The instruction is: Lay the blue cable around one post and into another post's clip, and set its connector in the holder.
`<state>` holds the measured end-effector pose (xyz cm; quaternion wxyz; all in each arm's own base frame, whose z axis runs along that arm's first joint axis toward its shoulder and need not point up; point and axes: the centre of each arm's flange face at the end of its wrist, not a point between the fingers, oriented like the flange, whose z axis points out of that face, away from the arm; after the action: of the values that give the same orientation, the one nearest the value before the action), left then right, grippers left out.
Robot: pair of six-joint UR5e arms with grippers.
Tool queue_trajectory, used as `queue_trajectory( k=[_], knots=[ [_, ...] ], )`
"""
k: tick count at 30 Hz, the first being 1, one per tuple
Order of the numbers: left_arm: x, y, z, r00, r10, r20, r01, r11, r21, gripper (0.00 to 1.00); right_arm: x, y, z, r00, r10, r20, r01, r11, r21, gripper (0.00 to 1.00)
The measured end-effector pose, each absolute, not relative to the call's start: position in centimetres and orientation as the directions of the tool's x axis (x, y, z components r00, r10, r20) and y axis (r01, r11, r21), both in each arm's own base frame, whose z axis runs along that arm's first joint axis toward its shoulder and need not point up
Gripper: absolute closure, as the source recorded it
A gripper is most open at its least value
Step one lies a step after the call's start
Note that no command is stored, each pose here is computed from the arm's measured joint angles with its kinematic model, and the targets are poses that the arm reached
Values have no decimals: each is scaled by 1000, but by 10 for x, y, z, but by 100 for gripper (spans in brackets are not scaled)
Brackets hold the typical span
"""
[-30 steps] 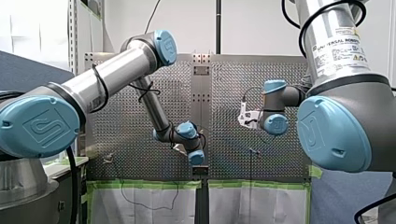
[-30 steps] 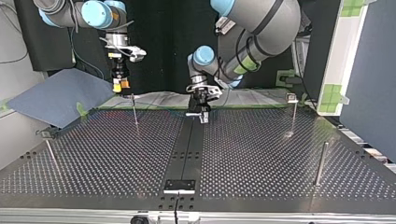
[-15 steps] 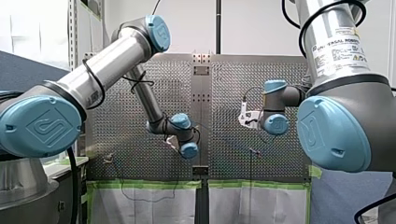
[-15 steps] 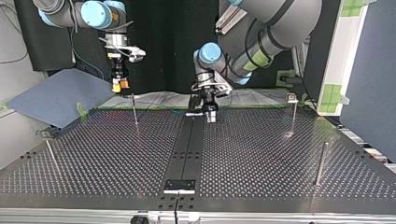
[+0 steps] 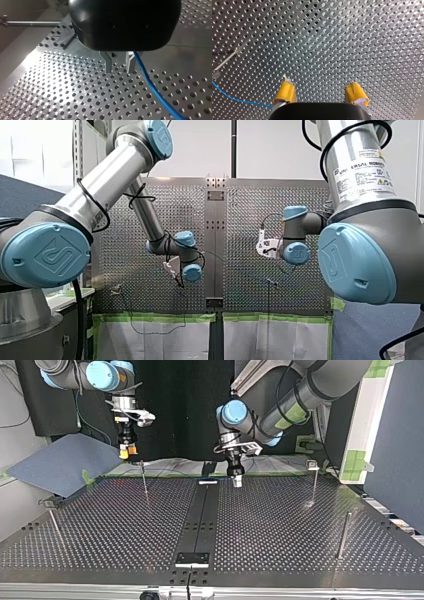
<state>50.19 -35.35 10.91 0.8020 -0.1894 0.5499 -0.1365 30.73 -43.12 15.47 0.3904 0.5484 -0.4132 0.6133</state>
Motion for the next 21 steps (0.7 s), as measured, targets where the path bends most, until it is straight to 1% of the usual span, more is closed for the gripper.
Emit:
queue_trajectory(
  k=[2, 6, 11, 21],
  knots=[
    [497, -347, 112, 345, -407, -846, -7, 900, -436, 65, 307, -431, 155, -94, 26, 995, -932, -354, -79, 0],
    [490, -336, 118, 335, -389, -858, -27, 907, -421, 65, 307, -431, 155, -94, 25, 995, -932, -355, -79, 0],
    [488, -314, 130, 346, -377, -859, -41, 909, -415, 65, 307, -431, 155, -93, 25, 995, -931, -356, -79, 0],
    [487, -270, 154, 383, -345, -857, -39, 921, -388, 65, 307, -430, 153, -90, 16, 996, -931, -355, -79, 0]
  ],
)
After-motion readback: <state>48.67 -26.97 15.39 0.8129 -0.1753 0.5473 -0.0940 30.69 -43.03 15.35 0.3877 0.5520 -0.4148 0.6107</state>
